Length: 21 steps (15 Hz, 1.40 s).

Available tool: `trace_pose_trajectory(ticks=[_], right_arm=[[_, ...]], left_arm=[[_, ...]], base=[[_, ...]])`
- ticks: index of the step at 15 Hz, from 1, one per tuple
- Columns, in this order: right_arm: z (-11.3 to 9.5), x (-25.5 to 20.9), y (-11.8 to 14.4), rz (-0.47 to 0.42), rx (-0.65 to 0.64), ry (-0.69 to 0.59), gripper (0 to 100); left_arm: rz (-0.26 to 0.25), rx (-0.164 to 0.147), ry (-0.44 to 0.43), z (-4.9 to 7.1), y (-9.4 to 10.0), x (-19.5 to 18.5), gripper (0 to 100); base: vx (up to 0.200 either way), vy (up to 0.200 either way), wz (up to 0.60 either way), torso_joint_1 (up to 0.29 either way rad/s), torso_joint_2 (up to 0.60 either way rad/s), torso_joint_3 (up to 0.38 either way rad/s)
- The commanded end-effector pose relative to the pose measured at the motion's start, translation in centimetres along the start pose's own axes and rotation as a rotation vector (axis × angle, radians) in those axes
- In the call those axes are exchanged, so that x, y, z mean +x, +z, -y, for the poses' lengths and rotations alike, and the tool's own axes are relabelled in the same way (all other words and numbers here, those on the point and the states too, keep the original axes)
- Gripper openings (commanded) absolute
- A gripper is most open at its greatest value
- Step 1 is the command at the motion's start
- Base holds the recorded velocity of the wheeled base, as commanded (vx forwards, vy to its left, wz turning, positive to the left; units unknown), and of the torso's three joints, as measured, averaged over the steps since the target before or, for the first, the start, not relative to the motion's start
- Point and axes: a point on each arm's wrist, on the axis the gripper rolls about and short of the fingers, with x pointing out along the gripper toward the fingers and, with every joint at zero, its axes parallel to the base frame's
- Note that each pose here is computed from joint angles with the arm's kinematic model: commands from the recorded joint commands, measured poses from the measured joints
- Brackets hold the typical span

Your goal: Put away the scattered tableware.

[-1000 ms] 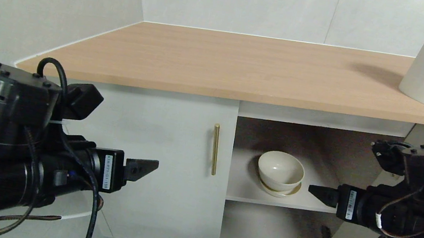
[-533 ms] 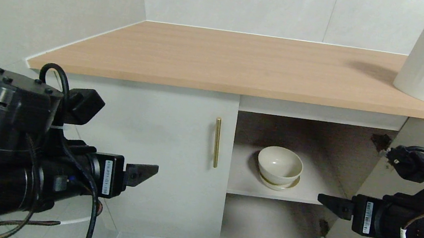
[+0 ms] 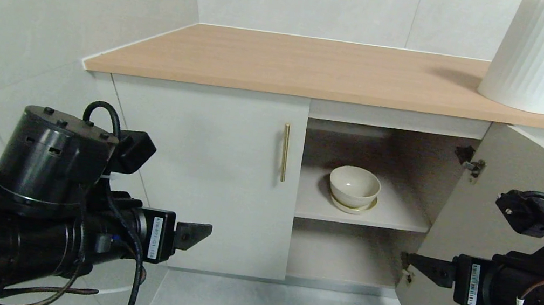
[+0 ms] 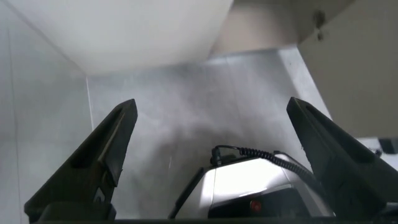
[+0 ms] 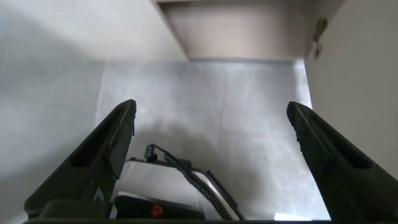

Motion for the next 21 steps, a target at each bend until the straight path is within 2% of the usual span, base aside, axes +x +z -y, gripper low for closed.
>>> trace_pose_trajectory(ticks=[1, 4, 10, 14, 17, 19, 21], right_arm=[[0.0, 0.2, -0.2, -0.01, -0.005, -0.004, 100], [0.1, 0.3, -0.3, -0.015, -0.012, -0.006, 100], [0.1, 0.3, -0.4, -0.017, -0.022, -0.007, 100], [0.4, -0.6, -0.7, -0.061, -0.054, -0.025, 100], [0.9, -1.4, -1.2, -0.113, -0.125, -0.041, 100], [1.5, -2.6, -2.0, -0.222, -0.206, -0.015, 100], [1.7, -3.3, -2.2, -0.272, -0.236, -0.014, 100]], left_arm=[[-0.007, 0.001, 0.002, 0.0, -0.1, 0.2, 100], [-0.013, 0.006, 0.002, 0.1, -0.2, 0.3, 100], [-0.014, 0.007, 0.003, 0.1, -0.2, 0.4, 100], [-0.013, 0.004, 0.003, 0.2, -0.2, 0.4, 100], [-0.012, 0.007, 0.004, 0.2, -0.2, 0.4, 100], [-0.015, 0.009, 0.004, 0.2, -0.2, 0.4, 100], [-0.015, 0.009, 0.004, 0.2, -0.2, 0.4, 100]], base=[[-0.2, 0.0, 0.0, 0.002, 0.0, 0.002], [-0.2, 0.0, 0.0, -0.002, 0.0, 0.002], [0.0, 0.0, 0.0, 0.0, 0.0, 0.0], [0.0, 0.0, 0.0, 0.0, 0.0, 0.0], [0.0, 0.0, 0.0, 0.0, 0.0, 0.0], [0.0, -0.1, 0.0, 0.001, 0.0, 0.001], [0.0, -0.2, 0.0, 0.005, 0.01, 0.007]])
